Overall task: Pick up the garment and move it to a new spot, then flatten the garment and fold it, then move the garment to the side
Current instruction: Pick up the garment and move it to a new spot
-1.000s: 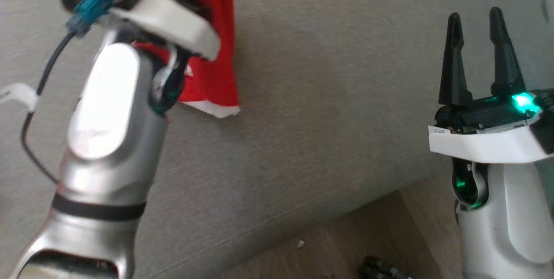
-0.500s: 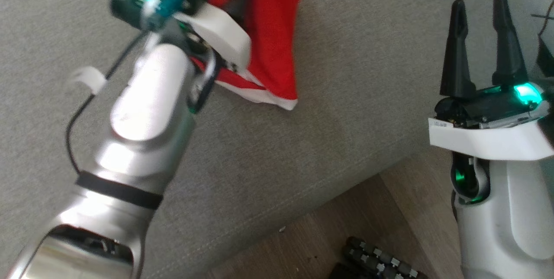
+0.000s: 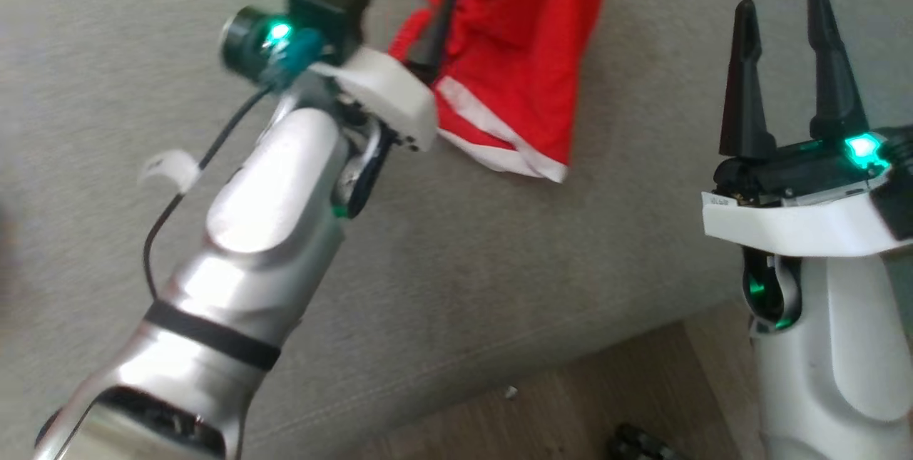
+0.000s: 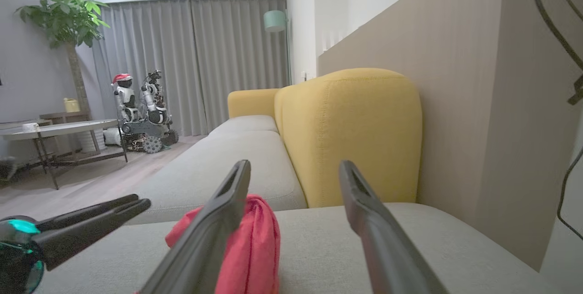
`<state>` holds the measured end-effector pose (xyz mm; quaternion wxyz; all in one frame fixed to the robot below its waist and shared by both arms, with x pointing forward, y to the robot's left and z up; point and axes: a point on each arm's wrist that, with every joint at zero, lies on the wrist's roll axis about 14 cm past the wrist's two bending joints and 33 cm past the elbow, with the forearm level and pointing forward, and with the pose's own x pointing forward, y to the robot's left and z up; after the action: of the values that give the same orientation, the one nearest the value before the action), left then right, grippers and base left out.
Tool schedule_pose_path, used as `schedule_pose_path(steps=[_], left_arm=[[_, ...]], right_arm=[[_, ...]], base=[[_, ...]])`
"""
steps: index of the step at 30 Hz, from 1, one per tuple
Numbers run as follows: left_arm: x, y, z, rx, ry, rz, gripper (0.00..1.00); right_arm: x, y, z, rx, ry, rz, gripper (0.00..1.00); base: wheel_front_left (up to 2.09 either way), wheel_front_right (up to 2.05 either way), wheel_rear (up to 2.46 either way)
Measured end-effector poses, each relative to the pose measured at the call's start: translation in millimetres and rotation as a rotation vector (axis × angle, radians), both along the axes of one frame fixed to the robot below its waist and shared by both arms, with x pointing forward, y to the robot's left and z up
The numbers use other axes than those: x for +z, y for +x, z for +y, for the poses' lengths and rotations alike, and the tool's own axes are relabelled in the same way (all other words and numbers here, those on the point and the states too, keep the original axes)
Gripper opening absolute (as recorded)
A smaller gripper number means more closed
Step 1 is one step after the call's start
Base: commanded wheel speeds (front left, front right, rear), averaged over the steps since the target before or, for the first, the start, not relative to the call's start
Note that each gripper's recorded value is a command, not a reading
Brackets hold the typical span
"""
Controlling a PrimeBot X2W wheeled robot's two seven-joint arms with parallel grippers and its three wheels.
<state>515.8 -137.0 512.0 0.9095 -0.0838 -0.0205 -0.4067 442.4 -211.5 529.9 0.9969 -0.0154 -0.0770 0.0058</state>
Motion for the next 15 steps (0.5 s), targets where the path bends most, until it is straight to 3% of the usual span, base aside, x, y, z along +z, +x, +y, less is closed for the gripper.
schedule_pose_path(steps=[8,15], left_arm=[[7.1,-2.0,102.6,0.279,-0.021,0.008,1.0],[-14.5,-60.0,180.5,0.467,0.008,0.065,1.0]], right_arm=[[-8.5,1.6,38.4,0.099,-0.045,0.021,1.0],[-20.3,-14.5,58.8,0.146,-0.014,0.059,1.0]], base=[[0.0,0.0,0.0],[0.0,0.0,0.0]])
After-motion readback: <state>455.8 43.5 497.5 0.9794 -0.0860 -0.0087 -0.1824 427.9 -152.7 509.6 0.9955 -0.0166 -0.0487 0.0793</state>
